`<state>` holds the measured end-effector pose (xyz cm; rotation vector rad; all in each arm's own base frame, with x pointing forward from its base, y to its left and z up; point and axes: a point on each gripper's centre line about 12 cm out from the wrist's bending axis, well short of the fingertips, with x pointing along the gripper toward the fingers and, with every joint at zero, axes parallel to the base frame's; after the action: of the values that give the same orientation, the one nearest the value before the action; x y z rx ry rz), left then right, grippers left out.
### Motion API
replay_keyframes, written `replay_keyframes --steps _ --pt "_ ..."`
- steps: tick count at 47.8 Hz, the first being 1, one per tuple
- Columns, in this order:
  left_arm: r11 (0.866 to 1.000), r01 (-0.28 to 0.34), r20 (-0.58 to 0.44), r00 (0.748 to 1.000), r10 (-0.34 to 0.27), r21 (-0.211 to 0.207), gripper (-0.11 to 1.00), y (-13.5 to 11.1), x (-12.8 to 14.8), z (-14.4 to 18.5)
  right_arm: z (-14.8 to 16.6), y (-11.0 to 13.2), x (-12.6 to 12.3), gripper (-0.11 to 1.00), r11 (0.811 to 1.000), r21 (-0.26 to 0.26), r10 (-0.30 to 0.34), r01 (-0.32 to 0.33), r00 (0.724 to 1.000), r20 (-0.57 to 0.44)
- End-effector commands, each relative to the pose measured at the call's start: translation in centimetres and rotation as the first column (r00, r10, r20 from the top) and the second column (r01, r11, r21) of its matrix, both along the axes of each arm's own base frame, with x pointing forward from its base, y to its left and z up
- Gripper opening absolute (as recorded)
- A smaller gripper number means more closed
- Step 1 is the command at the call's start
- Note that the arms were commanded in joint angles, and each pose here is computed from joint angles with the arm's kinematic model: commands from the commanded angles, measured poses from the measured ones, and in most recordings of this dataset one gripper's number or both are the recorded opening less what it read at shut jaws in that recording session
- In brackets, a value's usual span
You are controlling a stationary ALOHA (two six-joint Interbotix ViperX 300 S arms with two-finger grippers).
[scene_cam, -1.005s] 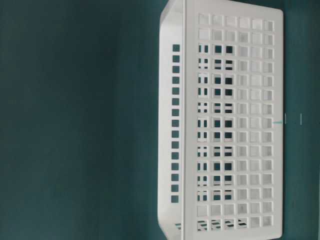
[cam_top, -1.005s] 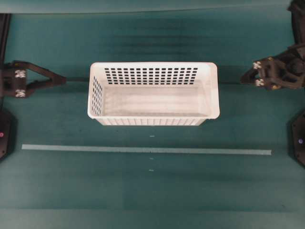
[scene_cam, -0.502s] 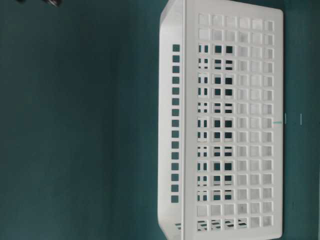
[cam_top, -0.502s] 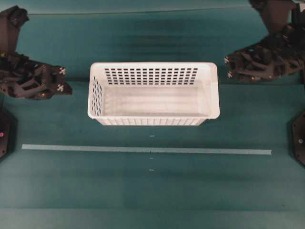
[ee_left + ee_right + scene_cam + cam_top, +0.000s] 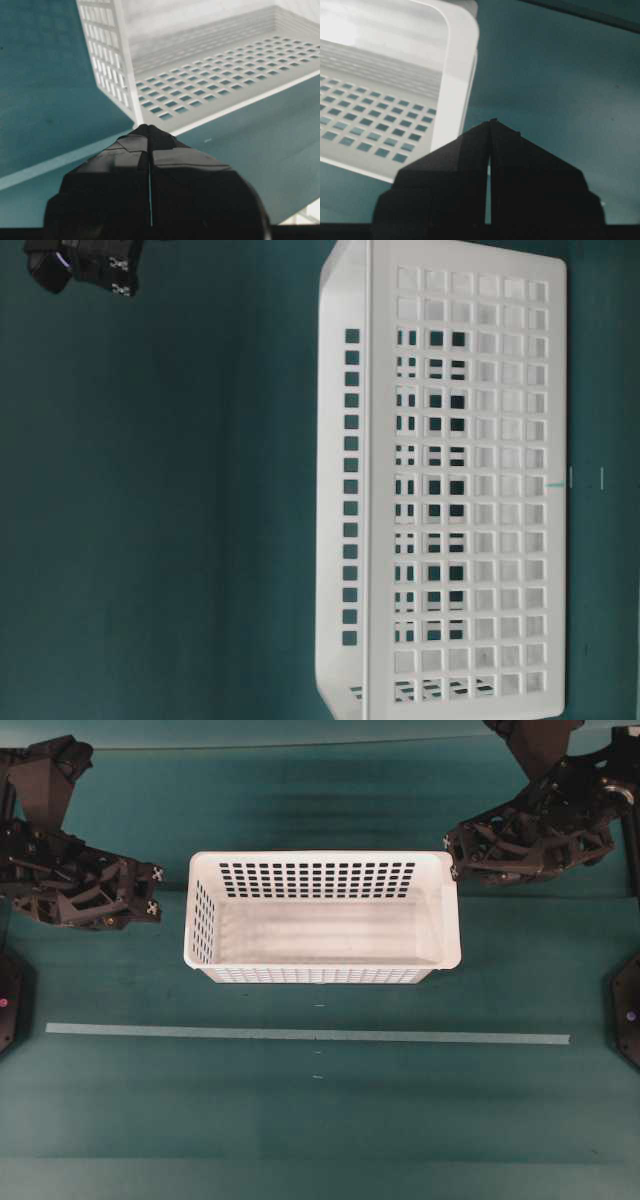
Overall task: Lift the white basket with both hands.
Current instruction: 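Move both grippers inward toward the left and right short ends of the basket, then lower both open grippers over the basket's end rims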
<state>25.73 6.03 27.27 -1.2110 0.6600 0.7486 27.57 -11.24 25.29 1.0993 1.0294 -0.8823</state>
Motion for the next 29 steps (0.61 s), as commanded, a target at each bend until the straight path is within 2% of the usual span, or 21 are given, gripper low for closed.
replay_keyframes --steps 1,6,11,13,16,19,24,29 --pt "1.0 0.0 0.026 1.0 0.0 0.011 0.04 0.1 0.0 0.8 0.3 -0.1 0.5 0.09 1.0 -0.021 0.005 -0.004 0.999 0.039" --pt "1.0 -0.004 0.024 1.0 0.004 0.006 0.2 0.1 -0.1 0.6 0.3 -0.3 0.9 0.17 0.999 -0.038 -0.001 0.004 0.997 0.078" --pt "1.0 -0.009 0.023 1.0 0.008 0.003 0.48 0.1 0.0 0.6 0.3 -0.2 1.1 0.31 0.999 -0.034 -0.005 0.008 0.995 0.101" --pt "1.0 -0.01 0.018 1.0 0.01 0.0 0.61 0.1 0.0 0.5 0.0 -0.1 1.0 0.39 1.0 -0.023 -0.008 0.01 0.995 0.094" --pt "1.0 -0.012 0.016 1.0 0.012 -0.001 0.8 0.1 0.0 0.5 -0.3 0.0 0.9 0.57 1.0 -0.016 -0.012 0.014 0.996 0.092" --pt "1.0 -0.013 0.01 1.0 0.013 -0.003 0.93 0.1 0.1 0.3 -0.5 0.1 0.9 0.73 1.0 -0.007 -0.023 0.023 0.996 0.087" --pt "1.0 -0.018 -0.003 1.0 0.018 -0.007 0.93 0.3 0.4 -0.1 -1.3 0.2 1.0 0.94 0.998 0.018 -0.054 0.053 0.997 0.062" --pt "1.0 -0.025 -0.018 1.0 0.025 -0.01 0.93 0.6 0.8 -0.5 -2.2 0.2 1.2 0.97 0.995 0.043 -0.093 0.091 0.995 0.038"
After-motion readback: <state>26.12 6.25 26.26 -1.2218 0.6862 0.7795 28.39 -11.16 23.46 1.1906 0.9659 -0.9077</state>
